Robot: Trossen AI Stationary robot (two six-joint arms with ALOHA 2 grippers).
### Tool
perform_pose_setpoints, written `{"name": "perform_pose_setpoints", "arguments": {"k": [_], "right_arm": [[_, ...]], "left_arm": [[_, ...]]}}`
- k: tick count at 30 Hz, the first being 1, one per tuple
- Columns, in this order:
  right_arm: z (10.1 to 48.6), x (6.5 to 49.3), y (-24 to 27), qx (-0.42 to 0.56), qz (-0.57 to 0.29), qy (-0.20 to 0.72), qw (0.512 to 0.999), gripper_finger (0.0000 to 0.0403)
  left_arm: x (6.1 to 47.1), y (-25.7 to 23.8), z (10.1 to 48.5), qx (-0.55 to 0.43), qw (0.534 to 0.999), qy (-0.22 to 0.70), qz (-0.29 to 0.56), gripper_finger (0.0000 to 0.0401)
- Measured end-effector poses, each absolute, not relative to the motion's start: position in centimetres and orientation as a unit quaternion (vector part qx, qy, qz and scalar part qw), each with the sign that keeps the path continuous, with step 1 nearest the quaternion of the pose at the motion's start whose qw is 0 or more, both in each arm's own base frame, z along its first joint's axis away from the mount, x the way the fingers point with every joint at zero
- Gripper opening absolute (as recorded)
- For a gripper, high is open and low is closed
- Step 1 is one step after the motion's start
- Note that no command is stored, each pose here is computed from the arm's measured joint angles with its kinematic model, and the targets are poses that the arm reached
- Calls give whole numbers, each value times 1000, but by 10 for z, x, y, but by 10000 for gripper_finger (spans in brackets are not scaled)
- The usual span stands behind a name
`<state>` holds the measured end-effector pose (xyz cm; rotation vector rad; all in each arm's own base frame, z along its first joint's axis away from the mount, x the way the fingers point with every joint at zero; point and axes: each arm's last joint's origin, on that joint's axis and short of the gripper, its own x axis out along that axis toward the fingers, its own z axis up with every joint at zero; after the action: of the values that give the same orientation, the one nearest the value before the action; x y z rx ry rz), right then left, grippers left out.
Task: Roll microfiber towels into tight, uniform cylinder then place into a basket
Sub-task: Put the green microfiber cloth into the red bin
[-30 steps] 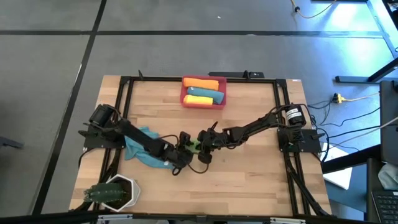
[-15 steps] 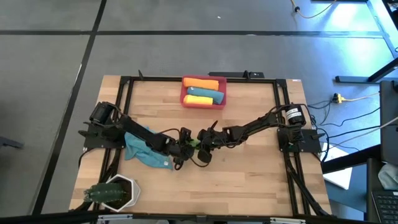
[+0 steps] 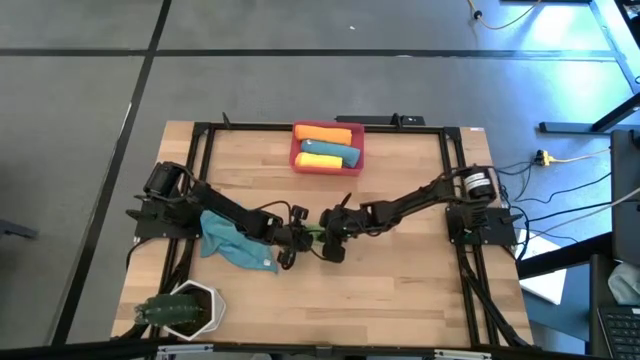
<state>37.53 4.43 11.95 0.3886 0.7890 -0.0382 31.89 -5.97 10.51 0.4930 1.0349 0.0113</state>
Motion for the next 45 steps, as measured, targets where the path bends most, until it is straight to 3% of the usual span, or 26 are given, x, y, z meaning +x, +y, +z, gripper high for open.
{"name": "perform_pose_setpoints", "arguments": {"k": [4, 10, 19, 25, 31, 39, 45], "right_arm": [[154, 363, 47, 161, -13, 378, 912, 40], [214, 330, 53, 95, -82, 351, 928, 38], [279, 281, 62, 36, -183, 263, 947, 38], [283, 277, 61, 12, -197, 259, 946, 38], [280, 280, 49, -2, -217, 268, 939, 38], [281, 283, 30, -19, -241, 274, 931, 39], [279, 282, 23, -30, -247, 288, 925, 39]], "left_arm": [[317, -59, 114, 230, 846, 481, 3, 17], [310, -44, 150, 233, 860, 454, 30, 17], [298, 24, 217, 268, 880, 372, 125, 16], [286, 89, 240, 283, 881, 333, 182, 16], [282, 149, 236, 282, 881, 332, 183, 16], [326, 196, 231, 333, 854, 361, 172, 16], [350, 221, 198, 331, 840, 402, 154, 16]]}}
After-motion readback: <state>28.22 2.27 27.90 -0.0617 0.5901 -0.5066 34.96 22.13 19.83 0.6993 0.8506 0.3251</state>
